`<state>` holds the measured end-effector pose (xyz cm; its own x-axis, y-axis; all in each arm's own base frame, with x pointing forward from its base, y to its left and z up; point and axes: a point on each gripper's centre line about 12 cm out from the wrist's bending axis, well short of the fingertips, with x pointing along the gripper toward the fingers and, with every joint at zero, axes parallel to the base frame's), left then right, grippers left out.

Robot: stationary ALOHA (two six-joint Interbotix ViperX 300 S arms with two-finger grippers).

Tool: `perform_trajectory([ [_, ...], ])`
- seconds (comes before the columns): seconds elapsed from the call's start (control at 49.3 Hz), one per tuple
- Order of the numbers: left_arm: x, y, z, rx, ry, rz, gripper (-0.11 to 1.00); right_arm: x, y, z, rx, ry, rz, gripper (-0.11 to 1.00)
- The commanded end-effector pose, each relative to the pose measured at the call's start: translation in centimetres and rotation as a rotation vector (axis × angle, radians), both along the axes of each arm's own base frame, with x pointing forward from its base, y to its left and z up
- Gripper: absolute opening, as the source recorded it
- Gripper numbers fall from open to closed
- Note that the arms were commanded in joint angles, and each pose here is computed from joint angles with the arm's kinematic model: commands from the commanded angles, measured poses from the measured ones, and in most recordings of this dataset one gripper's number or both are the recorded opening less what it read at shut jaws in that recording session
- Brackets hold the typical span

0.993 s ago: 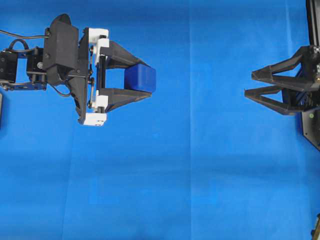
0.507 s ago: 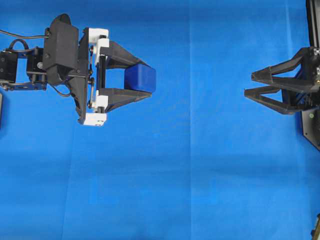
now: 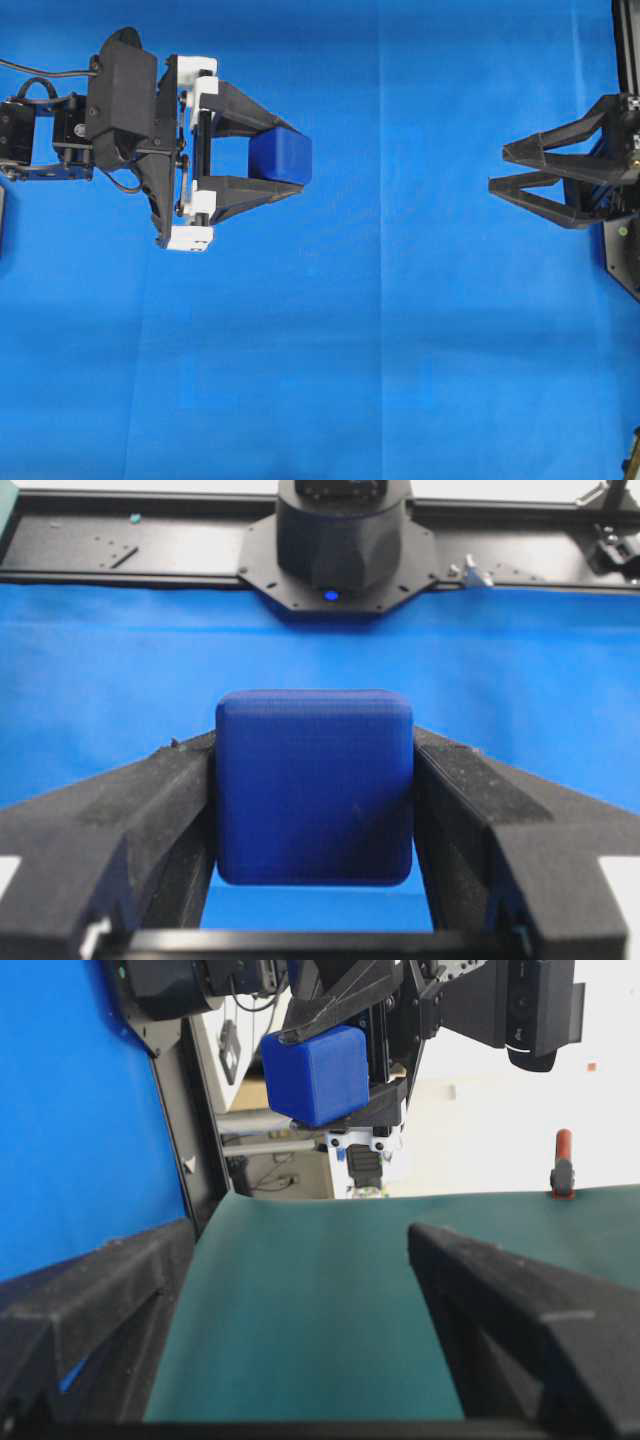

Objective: Handover the blue block to the right arm after grasping it with the left arm, then place it in the designated position.
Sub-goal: 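Hold the cube raised in the left gripper while the right gripper opens, then move the right gripper left to the cube held by the left gripper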

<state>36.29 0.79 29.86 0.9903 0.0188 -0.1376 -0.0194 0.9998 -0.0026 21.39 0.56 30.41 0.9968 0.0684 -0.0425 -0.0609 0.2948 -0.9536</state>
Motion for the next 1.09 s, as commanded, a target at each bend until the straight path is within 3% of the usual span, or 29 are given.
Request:
perform_trajectory([
  [0.0, -0.1, -0.1, 1.4, 0.0, -0.046, -0.001, 0.48, 0.2, 0.0, 1.1, 0.0, -0.027, 0.003, 0.95],
  [0.628, -0.2, -0.1, 1.3, -0.001, -0.043, -0.001, 0.48, 0.5, 0.0, 1.1, 0.0, -0.022, 0.004, 0.95],
  [1.074, -0.2, -0.1, 1.4, -0.002, -0.045, -0.001, 0.48, 5.3, 0.1, 2.0, 0.007, 0.016, 0.026, 0.95],
])
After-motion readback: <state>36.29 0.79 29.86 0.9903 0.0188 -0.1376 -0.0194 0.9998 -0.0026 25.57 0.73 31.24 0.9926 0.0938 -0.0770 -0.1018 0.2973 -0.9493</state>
